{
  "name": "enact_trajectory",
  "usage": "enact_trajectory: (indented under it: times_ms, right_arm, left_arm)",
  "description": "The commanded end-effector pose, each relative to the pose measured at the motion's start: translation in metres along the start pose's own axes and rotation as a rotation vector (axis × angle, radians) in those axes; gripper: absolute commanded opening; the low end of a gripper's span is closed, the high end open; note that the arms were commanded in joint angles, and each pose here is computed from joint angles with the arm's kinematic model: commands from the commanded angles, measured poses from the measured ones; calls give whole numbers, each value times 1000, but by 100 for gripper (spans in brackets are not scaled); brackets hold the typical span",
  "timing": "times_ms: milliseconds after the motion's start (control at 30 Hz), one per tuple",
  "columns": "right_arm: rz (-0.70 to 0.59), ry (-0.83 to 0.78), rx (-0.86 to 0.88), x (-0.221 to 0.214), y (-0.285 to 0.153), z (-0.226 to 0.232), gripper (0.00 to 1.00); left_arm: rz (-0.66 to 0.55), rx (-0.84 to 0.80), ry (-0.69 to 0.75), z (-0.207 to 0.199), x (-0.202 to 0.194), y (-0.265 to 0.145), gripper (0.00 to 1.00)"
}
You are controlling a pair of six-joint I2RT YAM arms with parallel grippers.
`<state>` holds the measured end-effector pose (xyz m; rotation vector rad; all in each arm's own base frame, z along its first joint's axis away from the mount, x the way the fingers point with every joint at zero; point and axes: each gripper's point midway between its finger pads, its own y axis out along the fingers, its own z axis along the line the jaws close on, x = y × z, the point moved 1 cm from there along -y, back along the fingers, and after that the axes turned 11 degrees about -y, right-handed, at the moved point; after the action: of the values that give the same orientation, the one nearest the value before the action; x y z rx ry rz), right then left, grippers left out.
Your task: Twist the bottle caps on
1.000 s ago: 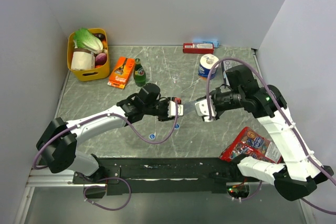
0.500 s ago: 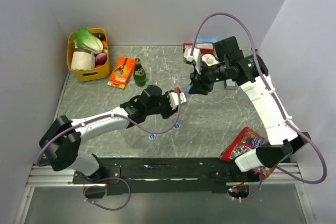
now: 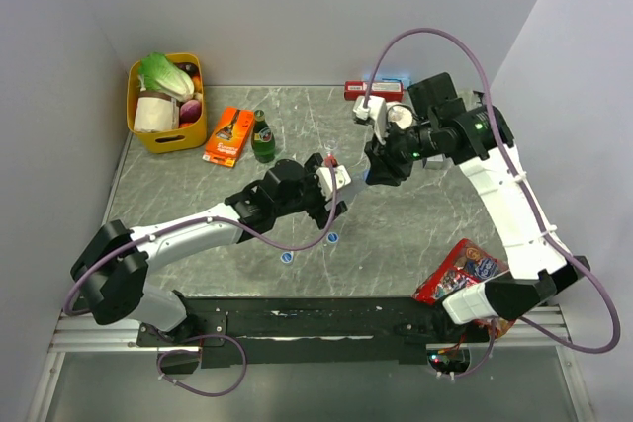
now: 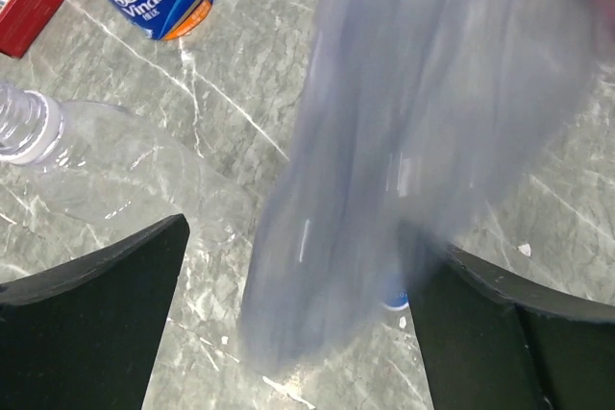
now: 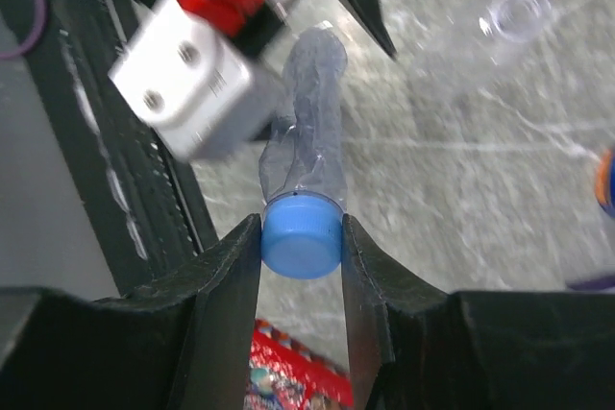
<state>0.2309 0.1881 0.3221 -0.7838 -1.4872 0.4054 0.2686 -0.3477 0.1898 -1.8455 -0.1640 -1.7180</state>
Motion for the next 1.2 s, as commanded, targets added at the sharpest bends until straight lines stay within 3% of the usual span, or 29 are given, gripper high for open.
enact_trajectory:
  times_ms: [0, 200, 333, 633, 767, 1167]
  right_arm:
    - [117, 6, -109, -28, -30, -2, 0]
    - [170, 55, -246, -28, -45, -37, 0]
    - [275, 78, -283, -45, -47, -57, 0]
    - [393, 137, -251, -76, -28, -97, 0]
    - [399, 168, -242, -81, -17, -105, 0]
    - [465, 250, -211, -104, 9, -120, 6]
  left_arm:
    - [-41, -42, 31, -4, 24, -11, 96]
    - [-31, -175, 66, -11, 22, -6, 96]
    - [-65, -161, 59, -5, 39, -8, 96]
    - [-375, -107, 78, 0, 150, -86, 96]
    - [-437, -30, 84, 12, 173, -107, 96]
    - [-403, 73, 65, 43, 159, -121, 96]
